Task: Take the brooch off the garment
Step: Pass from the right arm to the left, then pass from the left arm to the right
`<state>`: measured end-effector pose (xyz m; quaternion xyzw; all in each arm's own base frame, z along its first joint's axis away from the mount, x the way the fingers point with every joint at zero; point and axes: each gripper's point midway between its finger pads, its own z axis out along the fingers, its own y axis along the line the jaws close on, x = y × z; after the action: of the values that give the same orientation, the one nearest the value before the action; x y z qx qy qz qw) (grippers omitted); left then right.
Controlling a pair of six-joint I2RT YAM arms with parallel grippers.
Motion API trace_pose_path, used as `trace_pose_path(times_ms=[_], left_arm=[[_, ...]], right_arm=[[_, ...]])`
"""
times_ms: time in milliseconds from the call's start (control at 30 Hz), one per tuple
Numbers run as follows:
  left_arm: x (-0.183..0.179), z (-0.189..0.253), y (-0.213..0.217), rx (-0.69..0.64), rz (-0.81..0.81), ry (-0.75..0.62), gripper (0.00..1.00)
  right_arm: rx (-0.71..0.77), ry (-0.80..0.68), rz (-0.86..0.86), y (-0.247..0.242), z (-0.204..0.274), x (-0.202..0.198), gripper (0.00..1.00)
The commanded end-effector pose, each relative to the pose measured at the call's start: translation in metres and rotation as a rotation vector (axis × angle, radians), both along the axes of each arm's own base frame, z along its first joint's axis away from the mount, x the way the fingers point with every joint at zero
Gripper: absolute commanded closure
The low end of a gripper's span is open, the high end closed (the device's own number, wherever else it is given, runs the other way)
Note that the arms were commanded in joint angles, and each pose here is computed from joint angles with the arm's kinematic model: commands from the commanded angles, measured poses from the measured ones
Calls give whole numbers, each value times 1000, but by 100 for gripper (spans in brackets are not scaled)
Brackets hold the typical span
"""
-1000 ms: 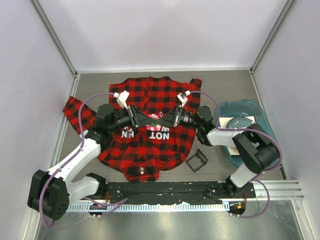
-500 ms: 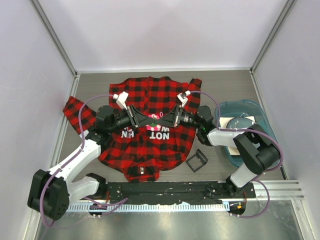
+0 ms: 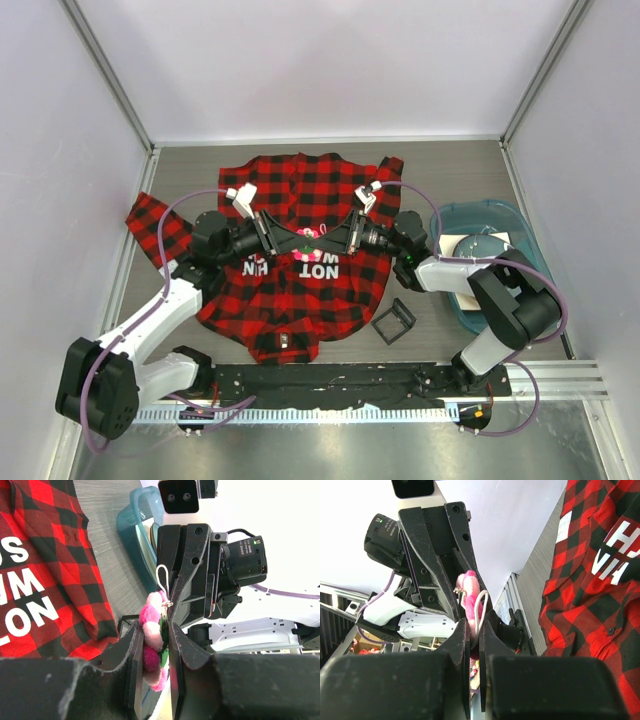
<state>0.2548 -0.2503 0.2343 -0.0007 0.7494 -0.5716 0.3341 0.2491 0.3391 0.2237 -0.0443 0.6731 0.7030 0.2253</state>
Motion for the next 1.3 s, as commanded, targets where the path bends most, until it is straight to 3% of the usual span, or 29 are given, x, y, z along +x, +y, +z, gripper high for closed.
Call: trace_pose_path(times_ms=[0,167,467,667,1033,1133,1233,1267], left_arm=[[-1,14,-2,-25,-11,-64,97],[0,13,-2,-19,-15,-62,100],[0,8,4,62,7,-89,100],[-1,5,4,68,1,-85,100],[0,7,3,54,-2,-82,100],[-1,7,3,55,1,-81,100],[-1,7,3,57,1,-78,100],[0,8,3,56,2,-81,100]], right_arm=[[36,-81,-24,1,26,2,98],[42,-63,-42,1,26,5,91],[72,-43,-128,-4,41,16,52],[58,-46,-141,1,42,24,47],[27,-67,-101,18,40,19,53],[7,-65,-105,18,35,21,61],[-8,-57,-101,18,29,20,75],[-8,-60,-100,18,29,20,83]])
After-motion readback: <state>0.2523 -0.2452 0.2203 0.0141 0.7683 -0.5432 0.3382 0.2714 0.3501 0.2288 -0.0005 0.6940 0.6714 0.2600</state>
